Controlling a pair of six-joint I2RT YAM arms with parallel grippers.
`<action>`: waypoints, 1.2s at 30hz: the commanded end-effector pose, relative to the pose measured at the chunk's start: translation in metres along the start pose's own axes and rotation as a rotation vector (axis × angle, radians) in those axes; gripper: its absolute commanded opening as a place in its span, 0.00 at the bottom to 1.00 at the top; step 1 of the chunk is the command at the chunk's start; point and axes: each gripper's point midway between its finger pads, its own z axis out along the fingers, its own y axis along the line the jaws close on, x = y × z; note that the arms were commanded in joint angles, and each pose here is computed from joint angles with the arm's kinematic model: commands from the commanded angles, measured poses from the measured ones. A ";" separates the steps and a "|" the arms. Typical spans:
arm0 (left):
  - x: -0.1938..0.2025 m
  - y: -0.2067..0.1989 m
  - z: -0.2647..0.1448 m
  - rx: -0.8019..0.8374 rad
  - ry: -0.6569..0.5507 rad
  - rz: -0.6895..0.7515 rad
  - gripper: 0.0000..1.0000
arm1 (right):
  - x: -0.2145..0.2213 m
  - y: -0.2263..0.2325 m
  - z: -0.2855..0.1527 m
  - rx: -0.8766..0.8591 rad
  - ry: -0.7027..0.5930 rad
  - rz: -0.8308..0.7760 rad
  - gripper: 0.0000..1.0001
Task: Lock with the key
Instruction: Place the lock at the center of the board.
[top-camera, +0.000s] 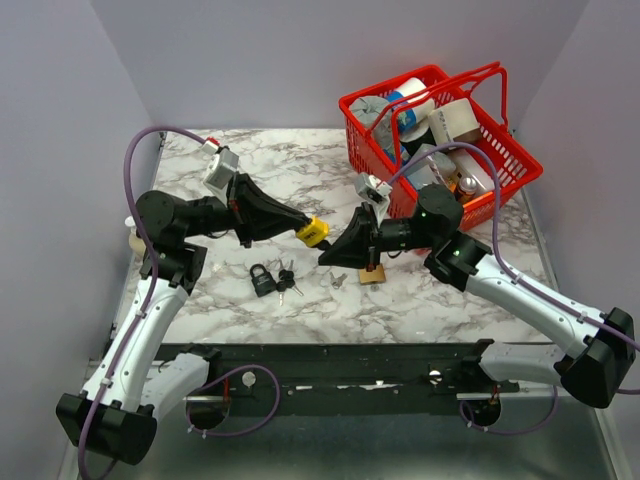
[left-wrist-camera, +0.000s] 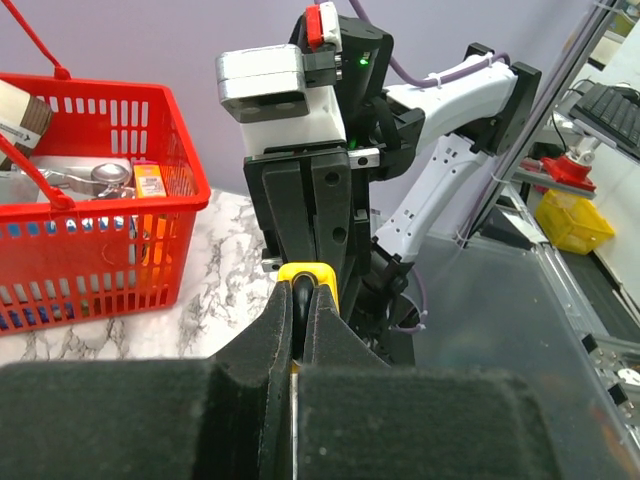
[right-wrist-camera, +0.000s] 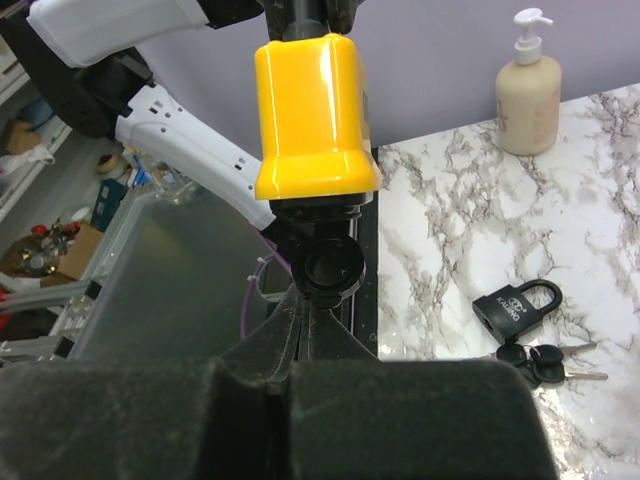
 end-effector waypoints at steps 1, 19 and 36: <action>-0.010 -0.005 0.003 0.006 -0.022 0.039 0.00 | -0.014 0.013 -0.001 -0.044 -0.028 -0.086 0.01; 0.006 -0.004 0.008 0.025 -0.003 -0.052 0.00 | -0.023 0.015 -0.003 -0.045 -0.030 -0.196 0.01; 0.030 0.004 0.011 0.010 0.016 -0.129 0.00 | -0.042 0.024 -0.002 -0.052 -0.050 -0.208 0.01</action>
